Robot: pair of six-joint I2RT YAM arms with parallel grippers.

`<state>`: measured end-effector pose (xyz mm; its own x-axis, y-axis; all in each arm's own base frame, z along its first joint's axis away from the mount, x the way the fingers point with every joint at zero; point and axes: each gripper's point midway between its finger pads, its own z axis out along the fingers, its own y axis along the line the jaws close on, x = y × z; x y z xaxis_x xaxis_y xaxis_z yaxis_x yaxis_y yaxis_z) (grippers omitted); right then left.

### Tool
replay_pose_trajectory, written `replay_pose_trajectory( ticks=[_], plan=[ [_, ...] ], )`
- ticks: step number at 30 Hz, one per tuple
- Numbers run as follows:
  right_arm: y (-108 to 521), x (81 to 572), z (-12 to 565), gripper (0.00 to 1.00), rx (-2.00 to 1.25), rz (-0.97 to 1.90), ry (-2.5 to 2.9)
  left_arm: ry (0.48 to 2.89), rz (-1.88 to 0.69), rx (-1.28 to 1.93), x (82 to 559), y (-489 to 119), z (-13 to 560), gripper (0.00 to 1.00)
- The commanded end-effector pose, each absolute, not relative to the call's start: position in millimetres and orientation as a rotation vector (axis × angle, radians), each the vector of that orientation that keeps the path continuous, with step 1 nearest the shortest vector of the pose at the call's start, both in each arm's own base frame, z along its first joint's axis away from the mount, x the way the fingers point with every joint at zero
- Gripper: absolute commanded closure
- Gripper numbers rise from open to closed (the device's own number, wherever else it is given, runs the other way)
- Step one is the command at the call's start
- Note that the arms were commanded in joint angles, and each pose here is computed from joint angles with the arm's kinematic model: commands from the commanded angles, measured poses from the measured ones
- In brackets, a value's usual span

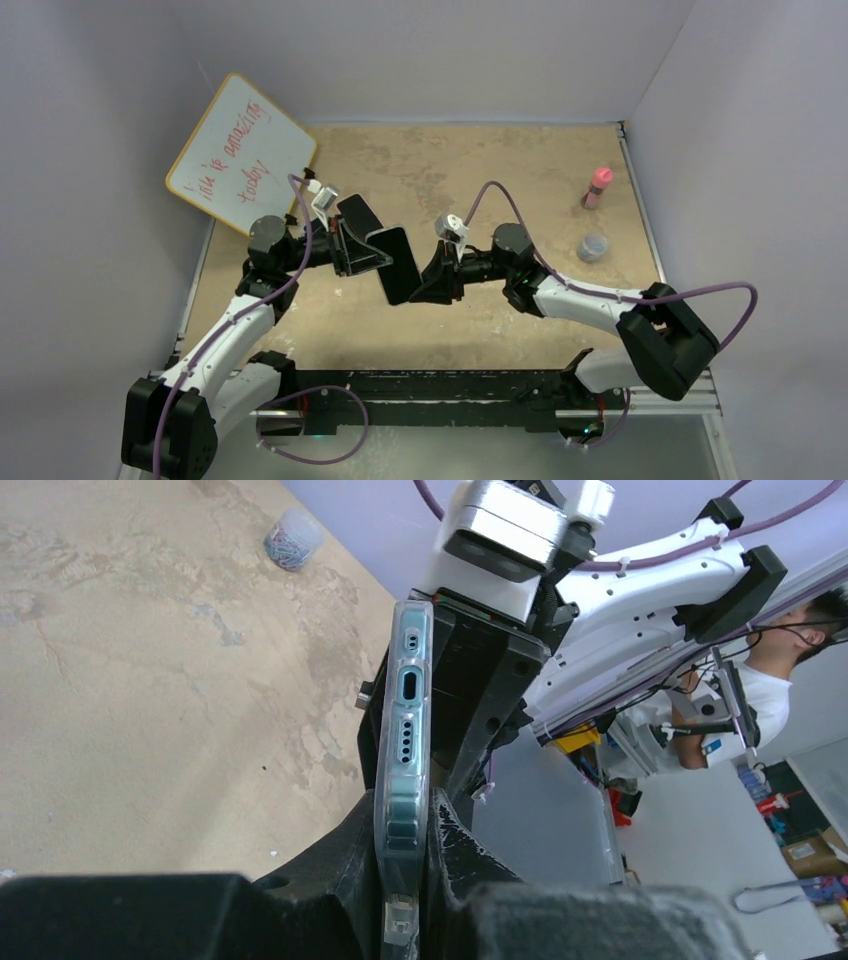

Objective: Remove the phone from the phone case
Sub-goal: Remove the phone case from the phone.

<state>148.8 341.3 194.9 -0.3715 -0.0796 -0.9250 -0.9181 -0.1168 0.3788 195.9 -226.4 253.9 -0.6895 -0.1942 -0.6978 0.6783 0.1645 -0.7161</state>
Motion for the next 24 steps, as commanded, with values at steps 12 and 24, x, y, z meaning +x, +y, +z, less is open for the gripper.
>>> replay_pose_trajectory(
  ticks=[12, 24],
  plan=[
    [357, 161, 229, 1.00, -0.922, 1.729, 1.437, 1.713, -1.518, 0.365, 218, -223, 249, 1.00],
    [356, 164, 246, 1.00, -0.780, 1.816, 1.425, 1.674, -1.579, 0.276, 214, -222, 248, 0.71]
  ],
)
